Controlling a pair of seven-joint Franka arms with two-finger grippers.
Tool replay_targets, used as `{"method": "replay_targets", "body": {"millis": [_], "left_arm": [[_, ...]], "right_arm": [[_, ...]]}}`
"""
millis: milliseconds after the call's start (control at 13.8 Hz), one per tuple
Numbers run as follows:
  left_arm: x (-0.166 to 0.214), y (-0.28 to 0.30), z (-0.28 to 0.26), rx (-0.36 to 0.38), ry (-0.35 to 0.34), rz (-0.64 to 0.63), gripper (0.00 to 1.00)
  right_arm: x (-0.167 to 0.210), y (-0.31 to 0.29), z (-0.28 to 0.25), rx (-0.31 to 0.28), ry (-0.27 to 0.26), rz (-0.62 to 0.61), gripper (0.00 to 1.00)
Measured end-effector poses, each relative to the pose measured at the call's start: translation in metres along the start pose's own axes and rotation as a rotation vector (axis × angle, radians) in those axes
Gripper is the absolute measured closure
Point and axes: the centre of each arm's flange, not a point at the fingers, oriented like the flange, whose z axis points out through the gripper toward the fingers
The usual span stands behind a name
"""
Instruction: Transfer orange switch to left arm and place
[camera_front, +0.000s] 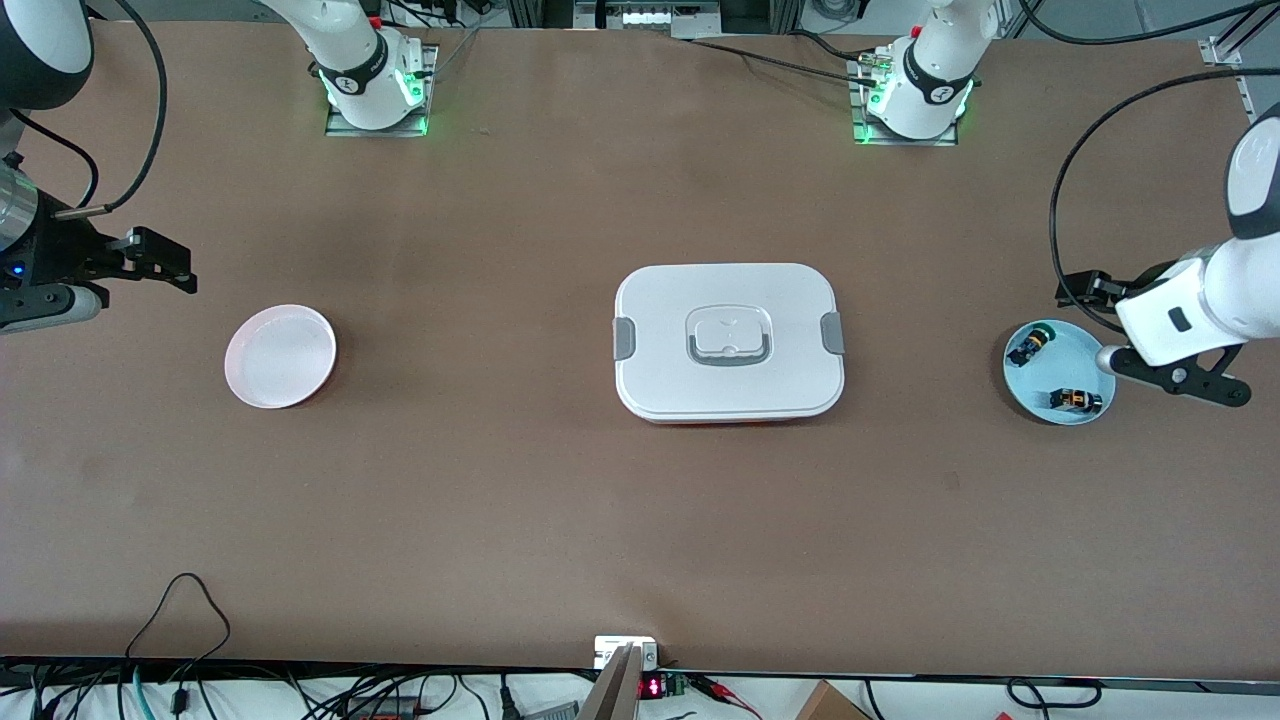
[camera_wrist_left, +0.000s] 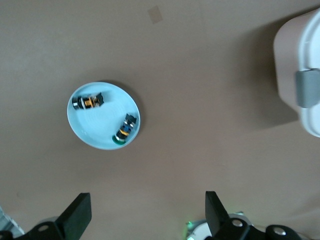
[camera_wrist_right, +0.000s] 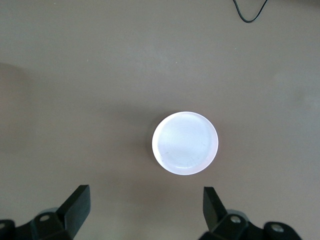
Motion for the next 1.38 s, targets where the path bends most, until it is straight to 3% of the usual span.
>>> {"method": "replay_targets", "body": {"millis": [362,580,1014,1377], "left_arm": [[-0.010,0.016,-0.037,-0.018,0.039,-0.141,0.00],[-0.013,-0.016,-0.036,-0.089,0.140,-0.245,0.00],[-0.048,-0.006,-0.021,-0.056,0.307,-0.293,0.00],[-0.060,-0.005,-0.006,-0.054,0.285,-0.248,0.00]], "right_arm": [[0.000,0.000,0.000,0.000,0.000,0.000,0.00],[0.000,0.000,0.000,0.000,0.000,0.000,0.00],[0.000,0.000,0.000,0.000,0.000,0.000,0.00],[0.000,0.002,0.000,0.000,0.000,0.003,0.00]]}}
